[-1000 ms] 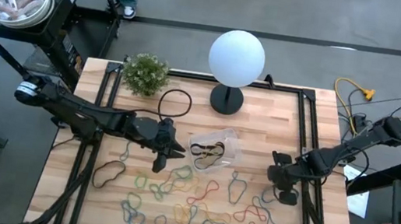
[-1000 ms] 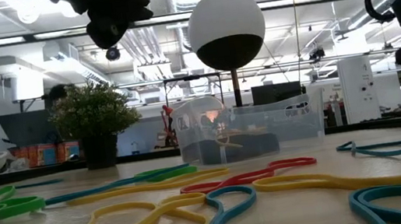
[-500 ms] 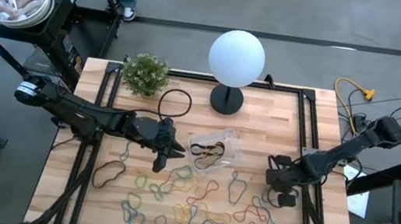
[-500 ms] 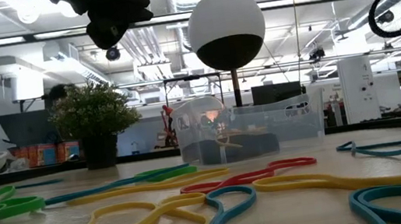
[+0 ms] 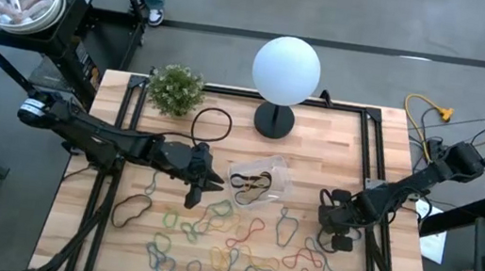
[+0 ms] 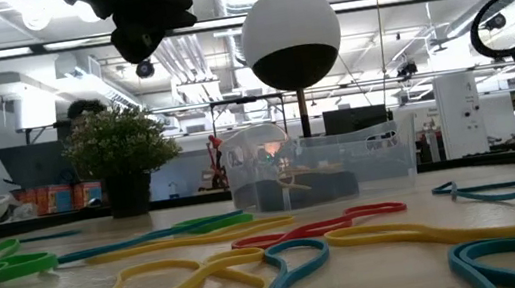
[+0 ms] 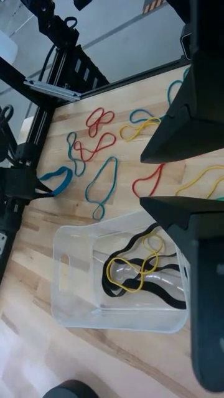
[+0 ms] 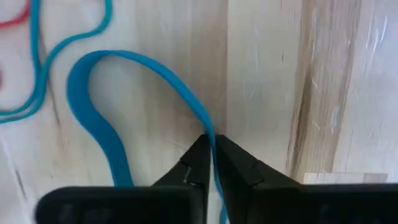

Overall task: Pick and place rubber bands into bin
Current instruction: Put the blue rubber band into the transparent bin

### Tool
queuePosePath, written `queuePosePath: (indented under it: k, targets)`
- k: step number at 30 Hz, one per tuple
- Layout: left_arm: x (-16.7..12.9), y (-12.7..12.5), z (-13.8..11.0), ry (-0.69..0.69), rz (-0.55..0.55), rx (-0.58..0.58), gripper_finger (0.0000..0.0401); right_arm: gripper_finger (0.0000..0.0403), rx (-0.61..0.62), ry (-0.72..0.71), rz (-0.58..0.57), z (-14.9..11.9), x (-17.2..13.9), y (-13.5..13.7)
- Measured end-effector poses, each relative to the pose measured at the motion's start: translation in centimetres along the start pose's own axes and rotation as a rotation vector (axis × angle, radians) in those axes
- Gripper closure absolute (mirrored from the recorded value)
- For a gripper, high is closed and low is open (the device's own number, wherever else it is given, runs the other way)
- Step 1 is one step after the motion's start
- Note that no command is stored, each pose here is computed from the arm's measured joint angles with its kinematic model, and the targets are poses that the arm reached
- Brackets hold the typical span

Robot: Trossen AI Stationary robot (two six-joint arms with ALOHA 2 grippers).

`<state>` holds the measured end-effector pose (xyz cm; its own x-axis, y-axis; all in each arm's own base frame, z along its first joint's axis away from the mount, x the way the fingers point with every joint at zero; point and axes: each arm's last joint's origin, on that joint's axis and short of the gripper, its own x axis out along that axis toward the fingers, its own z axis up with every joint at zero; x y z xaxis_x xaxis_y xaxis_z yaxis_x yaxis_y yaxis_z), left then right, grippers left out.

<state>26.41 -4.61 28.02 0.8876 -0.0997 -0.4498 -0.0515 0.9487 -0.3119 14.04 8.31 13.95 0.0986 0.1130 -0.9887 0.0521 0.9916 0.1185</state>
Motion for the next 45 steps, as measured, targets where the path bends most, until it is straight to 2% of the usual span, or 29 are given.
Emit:
queuePosePath:
  k: [5, 13, 25, 30, 37, 45]
  targets:
    - [0.0, 0.0, 0.0, 0.000, -0.001, 0.001, 0.0321, 0.0394, -0.007, -0.074, 0.031, 0.8, -1.4, 0.6]
    - [0.0, 0.0, 0.0, 0.000, 0.000, 0.001, 0.0321, 0.0394, -0.035, -0.263, 0.124, 2.5, -5.4, 1.8]
    - [0.1, 0.2, -0.5, 0.014, 0.006, 0.002, 0.0322, 0.0394, -0.068, -0.546, 0.103, 4.5, -11.3, 2.9]
    - [0.1, 0.2, -0.5, 0.014, 0.006, 0.002, 0.0321, 0.0394, -0.086, -0.673, 0.044, 5.3, -13.8, 3.3]
    - [0.2, 0.2, -0.5, 0.014, 0.006, 0.003, 0.0322, 0.0394, -0.119, -0.850, -0.119, 6.1, -17.5, 3.3]
    - [0.2, 0.2, -0.5, 0.014, 0.006, 0.003, 0.0321, 0.0394, -0.141, -0.975, -0.277, 6.5, -20.6, 3.2]
